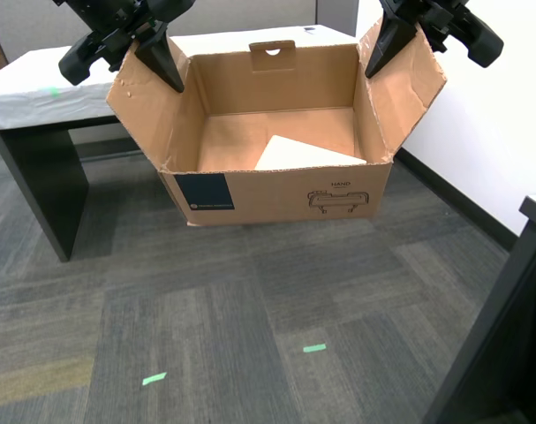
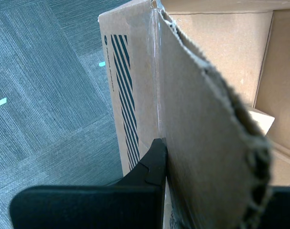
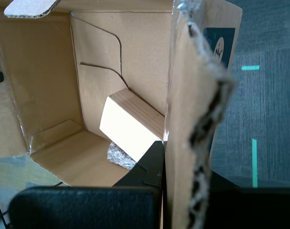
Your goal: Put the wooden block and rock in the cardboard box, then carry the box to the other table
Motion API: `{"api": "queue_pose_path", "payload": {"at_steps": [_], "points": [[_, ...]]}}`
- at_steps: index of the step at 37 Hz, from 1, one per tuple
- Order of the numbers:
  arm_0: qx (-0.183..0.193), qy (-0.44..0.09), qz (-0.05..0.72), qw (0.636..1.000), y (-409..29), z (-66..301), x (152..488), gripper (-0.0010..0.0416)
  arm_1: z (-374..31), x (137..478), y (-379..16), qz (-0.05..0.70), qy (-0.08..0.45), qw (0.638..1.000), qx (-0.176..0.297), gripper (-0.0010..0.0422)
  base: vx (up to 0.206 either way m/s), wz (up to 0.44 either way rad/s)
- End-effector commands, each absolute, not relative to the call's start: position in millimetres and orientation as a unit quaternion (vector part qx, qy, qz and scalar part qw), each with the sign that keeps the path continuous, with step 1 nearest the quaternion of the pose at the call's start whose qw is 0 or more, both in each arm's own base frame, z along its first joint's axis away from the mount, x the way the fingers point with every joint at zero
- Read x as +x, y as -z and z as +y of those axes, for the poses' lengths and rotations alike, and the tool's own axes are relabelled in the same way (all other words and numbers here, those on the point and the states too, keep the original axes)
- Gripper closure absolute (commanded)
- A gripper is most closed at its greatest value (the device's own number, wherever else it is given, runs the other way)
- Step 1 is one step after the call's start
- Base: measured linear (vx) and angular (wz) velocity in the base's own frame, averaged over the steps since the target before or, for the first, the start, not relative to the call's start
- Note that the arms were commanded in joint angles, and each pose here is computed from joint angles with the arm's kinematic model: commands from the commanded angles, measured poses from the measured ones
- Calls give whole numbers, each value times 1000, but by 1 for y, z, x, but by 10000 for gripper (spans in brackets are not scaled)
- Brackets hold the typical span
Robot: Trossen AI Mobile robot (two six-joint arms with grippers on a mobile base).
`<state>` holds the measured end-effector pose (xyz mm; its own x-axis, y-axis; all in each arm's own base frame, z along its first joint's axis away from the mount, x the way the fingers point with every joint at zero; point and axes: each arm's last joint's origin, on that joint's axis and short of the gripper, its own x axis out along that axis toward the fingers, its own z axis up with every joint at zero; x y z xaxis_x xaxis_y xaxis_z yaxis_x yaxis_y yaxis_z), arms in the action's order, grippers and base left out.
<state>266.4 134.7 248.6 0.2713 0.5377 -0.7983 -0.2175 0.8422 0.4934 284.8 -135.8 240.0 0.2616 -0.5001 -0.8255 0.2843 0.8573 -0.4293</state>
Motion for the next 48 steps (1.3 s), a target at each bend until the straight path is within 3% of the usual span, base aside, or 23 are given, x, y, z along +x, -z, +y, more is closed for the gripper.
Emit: {"api": "queue_pose_path", "payload": {"at_steps": [1,24,48], "points": [[142,-251,552,782,-250,135,266,407,-137,284,-241,557,257,783,-103,413,141,-46],[163,-236,559,778,-250,136,266,406,-137,282,-240,551,279,783,-69,413,144,56],[172,-242,540,787,-252,137,270,406,-137,283,-240,540,296,787,-46,413,99,275]]}}
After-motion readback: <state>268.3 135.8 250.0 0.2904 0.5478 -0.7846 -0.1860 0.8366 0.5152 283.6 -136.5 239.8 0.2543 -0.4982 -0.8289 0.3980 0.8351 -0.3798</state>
